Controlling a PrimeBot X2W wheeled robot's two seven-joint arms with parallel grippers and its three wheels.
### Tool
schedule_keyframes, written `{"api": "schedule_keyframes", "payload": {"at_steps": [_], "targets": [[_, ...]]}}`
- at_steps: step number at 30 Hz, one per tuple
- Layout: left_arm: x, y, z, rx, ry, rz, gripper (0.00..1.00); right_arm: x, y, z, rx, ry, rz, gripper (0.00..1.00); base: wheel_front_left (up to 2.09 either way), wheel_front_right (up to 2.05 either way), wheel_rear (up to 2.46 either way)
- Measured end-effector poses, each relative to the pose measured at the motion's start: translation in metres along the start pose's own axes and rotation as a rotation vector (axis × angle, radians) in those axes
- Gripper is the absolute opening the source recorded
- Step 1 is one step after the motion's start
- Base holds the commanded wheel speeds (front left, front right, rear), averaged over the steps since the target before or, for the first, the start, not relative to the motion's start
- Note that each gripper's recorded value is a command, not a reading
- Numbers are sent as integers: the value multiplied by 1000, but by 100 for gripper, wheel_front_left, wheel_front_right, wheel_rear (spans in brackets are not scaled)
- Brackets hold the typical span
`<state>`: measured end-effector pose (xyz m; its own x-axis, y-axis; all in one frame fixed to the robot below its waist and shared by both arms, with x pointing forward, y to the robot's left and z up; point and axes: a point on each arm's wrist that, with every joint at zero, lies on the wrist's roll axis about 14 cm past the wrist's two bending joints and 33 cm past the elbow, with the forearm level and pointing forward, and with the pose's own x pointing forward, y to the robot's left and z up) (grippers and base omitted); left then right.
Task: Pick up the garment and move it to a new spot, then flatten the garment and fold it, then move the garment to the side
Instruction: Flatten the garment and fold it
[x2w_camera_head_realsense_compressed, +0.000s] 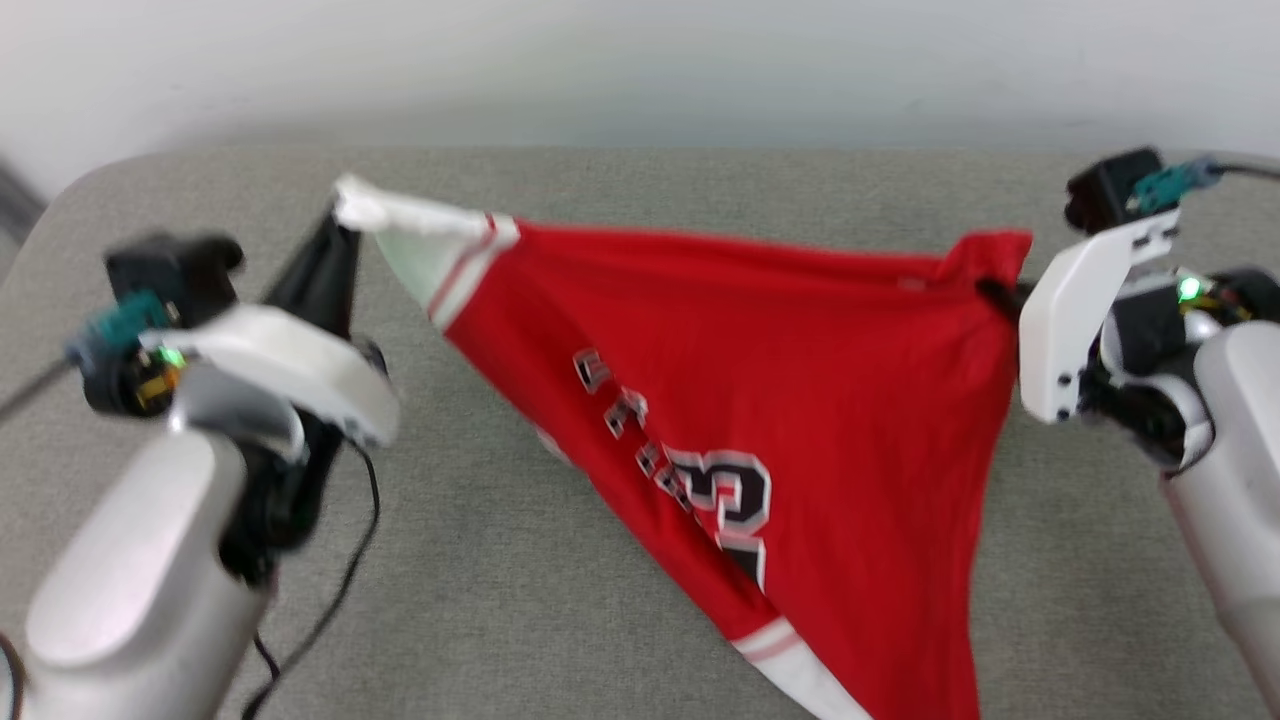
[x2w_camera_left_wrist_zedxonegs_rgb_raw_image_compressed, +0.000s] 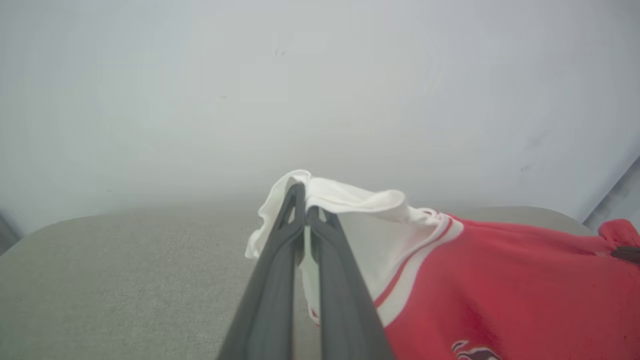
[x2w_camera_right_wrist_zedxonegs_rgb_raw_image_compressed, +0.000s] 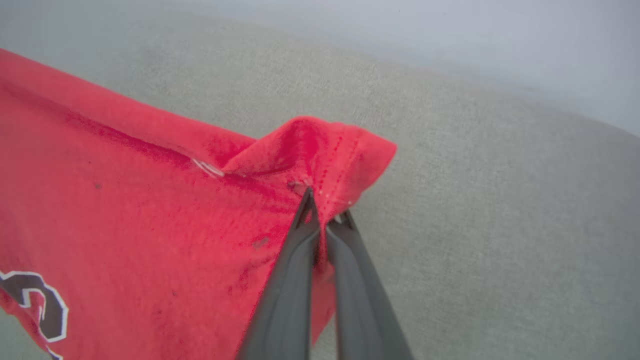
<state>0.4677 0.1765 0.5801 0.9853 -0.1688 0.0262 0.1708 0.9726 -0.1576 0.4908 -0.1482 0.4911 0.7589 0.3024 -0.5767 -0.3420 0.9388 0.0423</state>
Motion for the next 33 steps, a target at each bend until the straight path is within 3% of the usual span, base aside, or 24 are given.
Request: {"api": "schedule_keyframes", "payload": {"at_steps": [7, 13, 21, 27, 33], "targets": [[58, -12, 82, 47, -153, -33, 0, -31, -35, 96, 9, -304, -107, 0, 0, 0, 0], [110, -18, 152, 101, -297, -47, 0, -44, -58, 182, 54, -528, -142, 0, 0, 0, 0], [169, -13, 230, 205, -467, -36, 0, -45, -74, 275, 29, -774, -172, 0, 0, 0, 0], [214, -3, 219, 197, -479, -32, 0, -20, -91, 306, 16, -853, -193, 0, 0, 0, 0], [252, 10, 160, 157, -422, -29, 0, 33, -107, 293, 40, -810, -192, 0, 0, 0, 0]]}}
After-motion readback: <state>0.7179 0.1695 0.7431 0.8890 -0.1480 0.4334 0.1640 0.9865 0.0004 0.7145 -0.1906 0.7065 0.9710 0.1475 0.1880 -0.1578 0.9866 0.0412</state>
